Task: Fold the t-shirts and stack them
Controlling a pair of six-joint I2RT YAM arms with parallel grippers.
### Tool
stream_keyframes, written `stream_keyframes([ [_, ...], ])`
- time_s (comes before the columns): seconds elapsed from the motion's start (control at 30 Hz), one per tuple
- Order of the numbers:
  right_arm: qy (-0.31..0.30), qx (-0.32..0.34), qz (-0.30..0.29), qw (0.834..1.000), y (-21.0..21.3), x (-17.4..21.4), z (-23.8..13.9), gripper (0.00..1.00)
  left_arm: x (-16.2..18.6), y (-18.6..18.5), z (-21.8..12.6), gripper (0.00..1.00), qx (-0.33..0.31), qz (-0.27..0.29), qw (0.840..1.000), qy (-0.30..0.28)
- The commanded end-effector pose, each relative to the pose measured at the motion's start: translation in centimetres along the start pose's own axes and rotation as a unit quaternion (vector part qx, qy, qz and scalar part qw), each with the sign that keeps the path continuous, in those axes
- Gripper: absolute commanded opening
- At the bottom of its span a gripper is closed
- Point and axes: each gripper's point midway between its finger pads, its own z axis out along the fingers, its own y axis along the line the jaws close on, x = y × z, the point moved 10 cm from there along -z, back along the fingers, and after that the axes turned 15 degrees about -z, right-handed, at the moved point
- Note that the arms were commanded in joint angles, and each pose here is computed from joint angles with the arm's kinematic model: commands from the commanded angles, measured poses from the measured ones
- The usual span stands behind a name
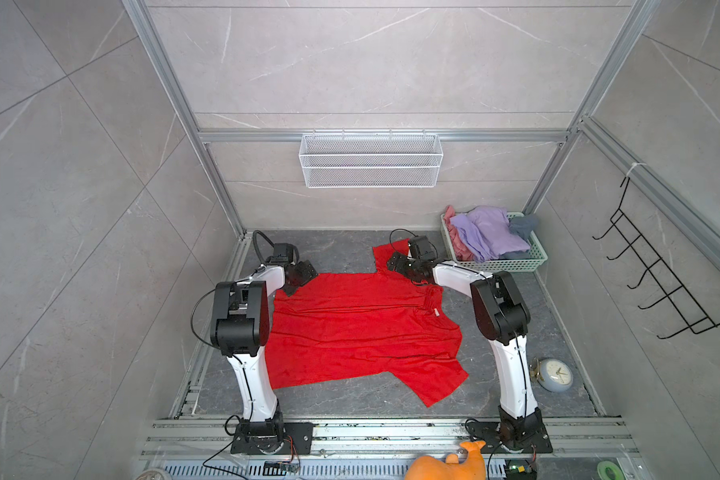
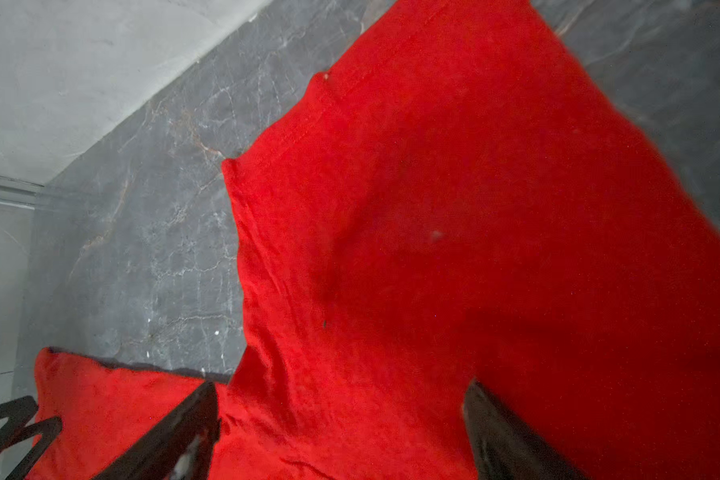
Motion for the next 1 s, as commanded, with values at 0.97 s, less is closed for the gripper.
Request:
stream_keyframes([
  [0.97, -0.017, 0.172, -0.061, 0.983, -1.1, -5.2, -2.8, 0.82, -1.7, 0.8, -5.7, 0.83, -0.086, 0.071, 0.992, -0.052],
])
